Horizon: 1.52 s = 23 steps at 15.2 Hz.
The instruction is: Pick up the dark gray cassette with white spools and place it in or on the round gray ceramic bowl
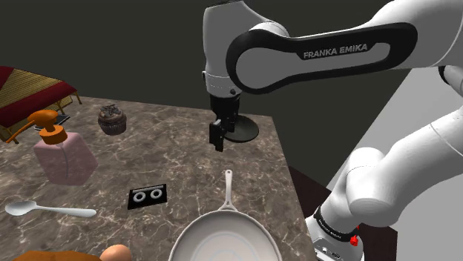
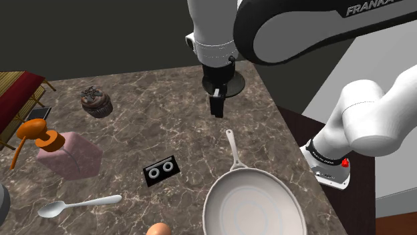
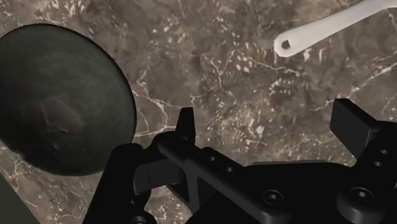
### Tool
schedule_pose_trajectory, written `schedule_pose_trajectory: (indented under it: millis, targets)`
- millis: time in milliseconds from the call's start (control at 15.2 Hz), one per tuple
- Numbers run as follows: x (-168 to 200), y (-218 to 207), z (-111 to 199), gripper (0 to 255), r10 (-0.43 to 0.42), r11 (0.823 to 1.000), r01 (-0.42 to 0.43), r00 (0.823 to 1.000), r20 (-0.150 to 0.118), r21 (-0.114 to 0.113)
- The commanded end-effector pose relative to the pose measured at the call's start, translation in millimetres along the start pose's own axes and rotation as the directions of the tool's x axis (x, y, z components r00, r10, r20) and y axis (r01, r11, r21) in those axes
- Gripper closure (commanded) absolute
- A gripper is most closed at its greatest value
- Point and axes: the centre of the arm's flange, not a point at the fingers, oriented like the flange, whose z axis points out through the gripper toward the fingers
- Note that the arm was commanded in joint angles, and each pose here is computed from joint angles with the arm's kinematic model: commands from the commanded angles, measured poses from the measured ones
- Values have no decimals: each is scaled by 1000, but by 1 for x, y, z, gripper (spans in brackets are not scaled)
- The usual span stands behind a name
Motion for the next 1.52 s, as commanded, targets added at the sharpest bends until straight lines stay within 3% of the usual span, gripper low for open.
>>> schedule_pose_trajectory:
  millis: [0,396,858,1452]
  targets:
    - [15,-22,5,0,-44,999,44,999,-6,5]
    - [52,-86,21,0,-172,985,172,985,-22,18]
    - [85,-167,39,0,-316,948,318,948,-43,29]
    - [89,-176,80,0,-328,944,330,944,-45,30]
